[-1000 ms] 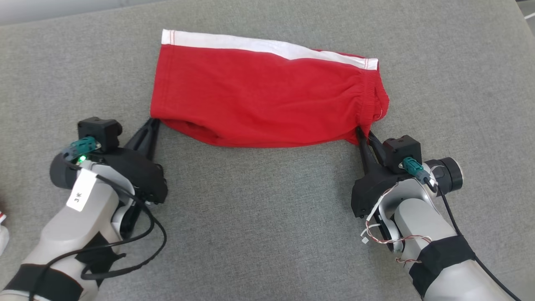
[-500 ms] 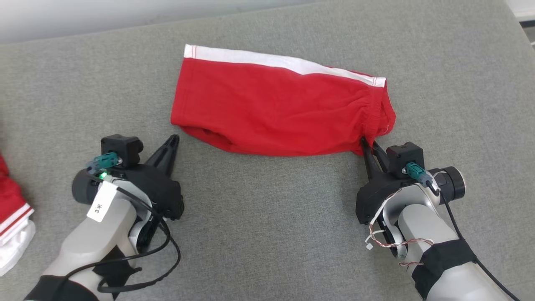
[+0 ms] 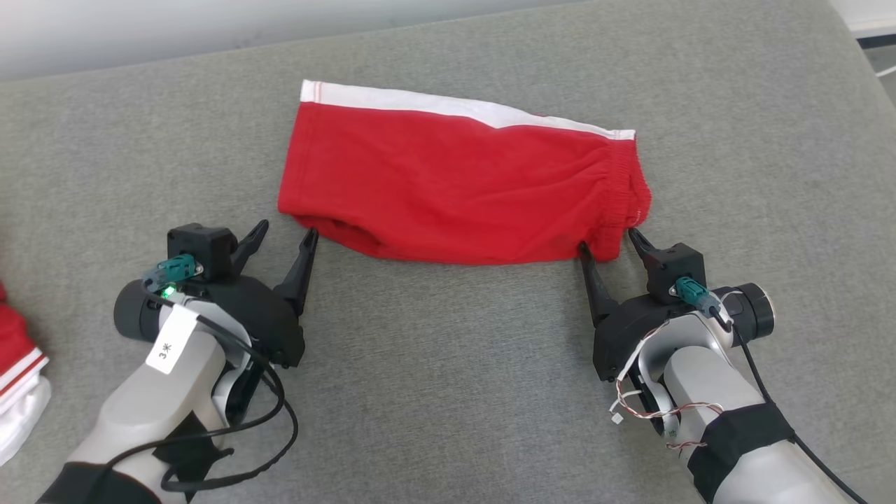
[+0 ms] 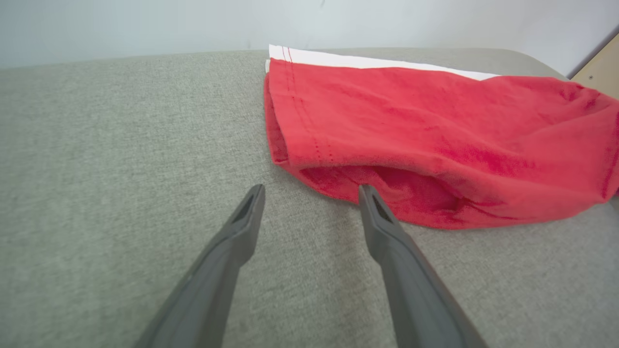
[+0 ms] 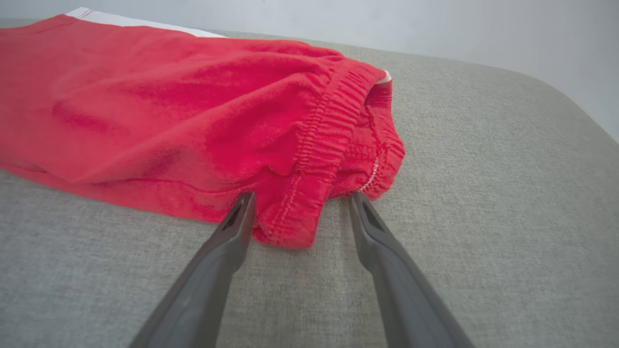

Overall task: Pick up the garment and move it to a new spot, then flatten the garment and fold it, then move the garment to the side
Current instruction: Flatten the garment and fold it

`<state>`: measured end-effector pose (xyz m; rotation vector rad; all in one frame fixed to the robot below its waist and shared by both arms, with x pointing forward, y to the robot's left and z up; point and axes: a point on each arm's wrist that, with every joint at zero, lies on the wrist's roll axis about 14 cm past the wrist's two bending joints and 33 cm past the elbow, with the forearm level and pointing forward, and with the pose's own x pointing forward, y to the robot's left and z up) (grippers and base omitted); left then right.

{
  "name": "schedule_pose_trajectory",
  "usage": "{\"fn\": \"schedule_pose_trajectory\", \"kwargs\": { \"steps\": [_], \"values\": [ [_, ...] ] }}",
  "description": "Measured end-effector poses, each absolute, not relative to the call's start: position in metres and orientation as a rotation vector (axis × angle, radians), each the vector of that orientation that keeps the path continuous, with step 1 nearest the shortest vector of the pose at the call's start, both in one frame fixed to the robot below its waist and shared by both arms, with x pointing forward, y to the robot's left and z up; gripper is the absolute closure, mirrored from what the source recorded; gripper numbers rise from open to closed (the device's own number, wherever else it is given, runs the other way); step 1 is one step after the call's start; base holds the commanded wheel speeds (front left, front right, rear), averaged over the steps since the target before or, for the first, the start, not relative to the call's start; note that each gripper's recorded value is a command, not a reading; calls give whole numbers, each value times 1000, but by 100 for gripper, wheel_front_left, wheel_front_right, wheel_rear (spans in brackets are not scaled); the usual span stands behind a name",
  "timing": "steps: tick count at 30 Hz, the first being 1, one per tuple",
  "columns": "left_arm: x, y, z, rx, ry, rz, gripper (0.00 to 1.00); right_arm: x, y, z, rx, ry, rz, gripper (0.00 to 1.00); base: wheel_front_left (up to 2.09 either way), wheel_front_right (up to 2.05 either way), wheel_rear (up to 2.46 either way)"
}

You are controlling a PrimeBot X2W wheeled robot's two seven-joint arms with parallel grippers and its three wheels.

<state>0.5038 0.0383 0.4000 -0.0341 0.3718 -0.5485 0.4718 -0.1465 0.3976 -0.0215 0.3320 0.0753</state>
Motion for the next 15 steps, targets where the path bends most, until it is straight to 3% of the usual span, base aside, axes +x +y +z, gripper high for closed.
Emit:
{"fn": "schedule_pose_trajectory", "kwargs": {
  "steps": [15],
  "values": [
    [500,29,392,-30,395,-562,0,470,-160,403,-28,318,40,0,0,0,0]
  ]
}}
